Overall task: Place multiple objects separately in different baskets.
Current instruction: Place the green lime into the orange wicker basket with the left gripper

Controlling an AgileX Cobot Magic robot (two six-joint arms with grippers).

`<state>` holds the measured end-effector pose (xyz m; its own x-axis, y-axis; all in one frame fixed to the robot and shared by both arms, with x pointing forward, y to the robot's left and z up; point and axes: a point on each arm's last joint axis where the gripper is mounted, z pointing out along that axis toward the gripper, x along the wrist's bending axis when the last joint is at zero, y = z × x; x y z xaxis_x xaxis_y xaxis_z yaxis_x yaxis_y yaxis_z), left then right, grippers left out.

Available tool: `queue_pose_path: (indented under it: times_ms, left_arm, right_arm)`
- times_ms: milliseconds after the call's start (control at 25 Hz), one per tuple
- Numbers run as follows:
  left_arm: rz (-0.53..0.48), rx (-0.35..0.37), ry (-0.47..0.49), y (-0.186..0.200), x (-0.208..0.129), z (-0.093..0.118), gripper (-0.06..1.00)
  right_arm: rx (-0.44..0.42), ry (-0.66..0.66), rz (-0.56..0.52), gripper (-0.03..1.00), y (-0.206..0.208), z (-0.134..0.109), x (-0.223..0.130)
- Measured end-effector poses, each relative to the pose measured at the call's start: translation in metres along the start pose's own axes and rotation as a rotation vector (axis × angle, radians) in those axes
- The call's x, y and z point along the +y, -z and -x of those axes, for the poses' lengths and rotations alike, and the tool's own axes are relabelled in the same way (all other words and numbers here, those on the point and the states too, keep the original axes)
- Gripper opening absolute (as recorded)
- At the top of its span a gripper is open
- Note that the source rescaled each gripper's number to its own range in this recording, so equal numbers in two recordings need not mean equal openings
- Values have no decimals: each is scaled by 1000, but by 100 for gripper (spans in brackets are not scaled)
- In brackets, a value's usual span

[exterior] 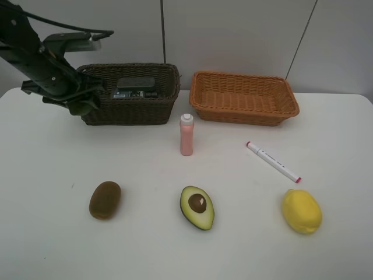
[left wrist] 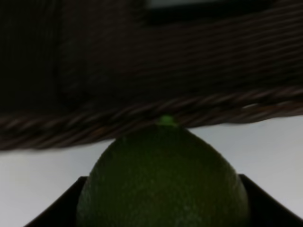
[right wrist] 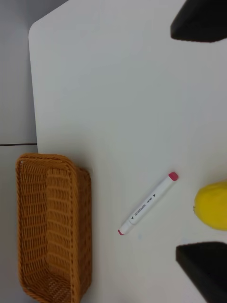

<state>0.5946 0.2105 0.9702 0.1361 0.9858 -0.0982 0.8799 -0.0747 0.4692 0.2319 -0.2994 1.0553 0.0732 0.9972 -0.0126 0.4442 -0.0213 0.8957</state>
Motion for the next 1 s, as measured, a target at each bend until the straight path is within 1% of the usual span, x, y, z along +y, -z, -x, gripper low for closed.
queue_pose_path:
  times_ms: [120,200,280,360,480,520,600,760,800,840,880,920,960,1000]
  left_arm:
    - [106,-93,-132,11,22,62,46]
    - [175,-162,-189,12,36,103,46]
    - [218,-221,-208,5,47,134,46]
    - [241,-268,-208,-12,58,161,46]
    - [262,-315,-197,-44,74,190,46]
    - [258,-321,-194,-60,76,196,46]
    - [283,-337,-193,-83,86,208,46]
    - [282,-340,-193,-133,91,217,46]
    - [272,-338,-195,-144,89,218,48]
    - [272,-340,-197,-149,90,219,57]
    - [271,-341,-198,-153,90,220,73]
    - [265,-341,-200,-156,90,221,83]
    - [256,-340,-203,-156,90,221,91]
    - [248,-340,-204,-155,90,221,95]
  right_arm:
    - [0,0,0,100,0,0,0]
    - [0,0,0,100,0,0,0]
    - [0,0,0,100,0,0,0]
    - [0,0,0,100,0,0,0]
    - [0,0,0,100,0,0,0]
    - [0,0,0,100,0,0,0]
    - [0,0,0,100,0,0,0]
    - [0,0,0,100,0,0,0]
    - [0,0,0,100,0,0,0]
    - [0,0,0,100,0,0,0]
    - [0,0,0,100,0,0,0]
    - [0,0,0,100,0,0,0]
    - [0,0,0,100,0,0,0]
    - [0,0,0,100,0,0,0]
